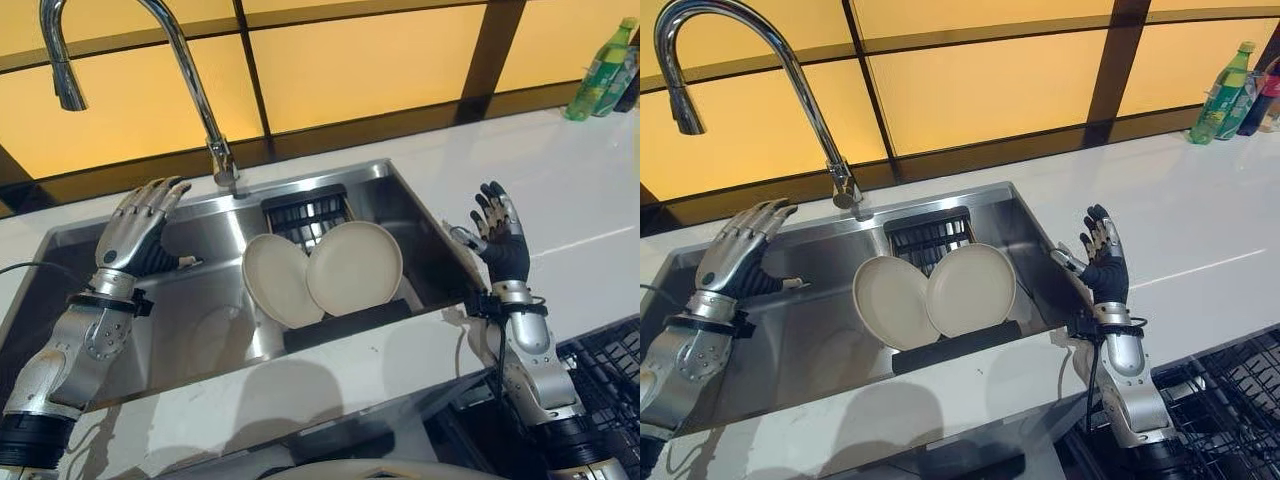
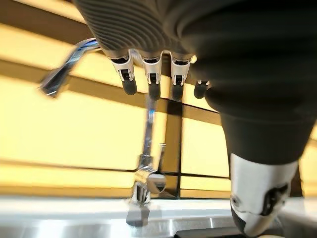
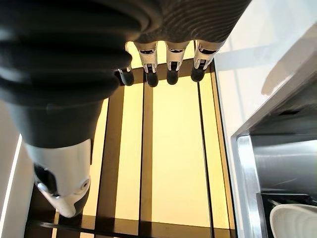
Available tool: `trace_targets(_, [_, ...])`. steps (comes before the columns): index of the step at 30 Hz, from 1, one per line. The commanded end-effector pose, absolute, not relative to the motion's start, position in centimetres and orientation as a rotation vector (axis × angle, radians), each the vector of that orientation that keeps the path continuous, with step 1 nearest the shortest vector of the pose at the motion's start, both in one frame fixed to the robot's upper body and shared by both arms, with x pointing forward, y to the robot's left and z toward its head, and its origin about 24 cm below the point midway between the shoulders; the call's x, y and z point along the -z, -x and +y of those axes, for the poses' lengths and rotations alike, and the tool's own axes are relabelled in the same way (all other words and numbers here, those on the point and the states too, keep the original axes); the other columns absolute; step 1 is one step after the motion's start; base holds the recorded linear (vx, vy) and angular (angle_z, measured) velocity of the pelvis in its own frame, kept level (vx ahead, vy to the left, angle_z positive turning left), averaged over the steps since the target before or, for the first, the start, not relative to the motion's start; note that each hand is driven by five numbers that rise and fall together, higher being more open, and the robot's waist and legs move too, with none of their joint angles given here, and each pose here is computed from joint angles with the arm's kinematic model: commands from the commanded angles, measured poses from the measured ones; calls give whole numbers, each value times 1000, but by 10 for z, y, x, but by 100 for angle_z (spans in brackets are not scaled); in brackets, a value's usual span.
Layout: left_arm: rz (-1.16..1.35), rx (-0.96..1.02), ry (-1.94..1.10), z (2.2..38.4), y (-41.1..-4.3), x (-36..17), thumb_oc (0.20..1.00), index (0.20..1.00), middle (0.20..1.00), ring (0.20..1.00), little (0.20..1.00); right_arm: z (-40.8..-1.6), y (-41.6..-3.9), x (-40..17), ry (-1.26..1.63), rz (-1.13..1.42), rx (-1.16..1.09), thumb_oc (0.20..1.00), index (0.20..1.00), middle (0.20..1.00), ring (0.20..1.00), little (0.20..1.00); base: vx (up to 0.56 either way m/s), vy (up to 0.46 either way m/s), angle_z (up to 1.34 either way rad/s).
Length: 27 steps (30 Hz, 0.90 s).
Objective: Pick up plates and place into dishwasher.
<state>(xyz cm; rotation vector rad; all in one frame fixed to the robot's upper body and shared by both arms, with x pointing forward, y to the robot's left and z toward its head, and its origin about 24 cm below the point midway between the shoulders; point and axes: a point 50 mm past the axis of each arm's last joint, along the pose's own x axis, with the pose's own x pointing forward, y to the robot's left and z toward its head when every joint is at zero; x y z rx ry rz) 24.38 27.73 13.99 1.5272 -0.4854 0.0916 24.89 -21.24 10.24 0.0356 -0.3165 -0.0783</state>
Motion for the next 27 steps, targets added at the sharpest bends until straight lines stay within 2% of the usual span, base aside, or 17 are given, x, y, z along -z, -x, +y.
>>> trace_targets(1, [-621, -108, -1618, 279, -250, -155, 1000, 1000, 1000, 1000, 1000, -215, -250, -126, -14, -415, 33, 1000, 1000, 1000, 1000, 1000, 35, 36, -5])
trace_targets(7, [-780, -48, -1612, 267, -245, -149, 1000, 1000, 1000, 1000, 1000, -216, -247, -120, -15, -388, 33, 1000, 1000, 1000, 1000, 1000, 63, 17, -4])
trace_targets(27, [-788, 308, -1673, 233, -243, -132, 1000, 1000, 1000, 1000, 1000, -216, -245, -119, -6, -375, 30, 1000, 1000, 1000, 1000, 1000, 44, 25, -5])
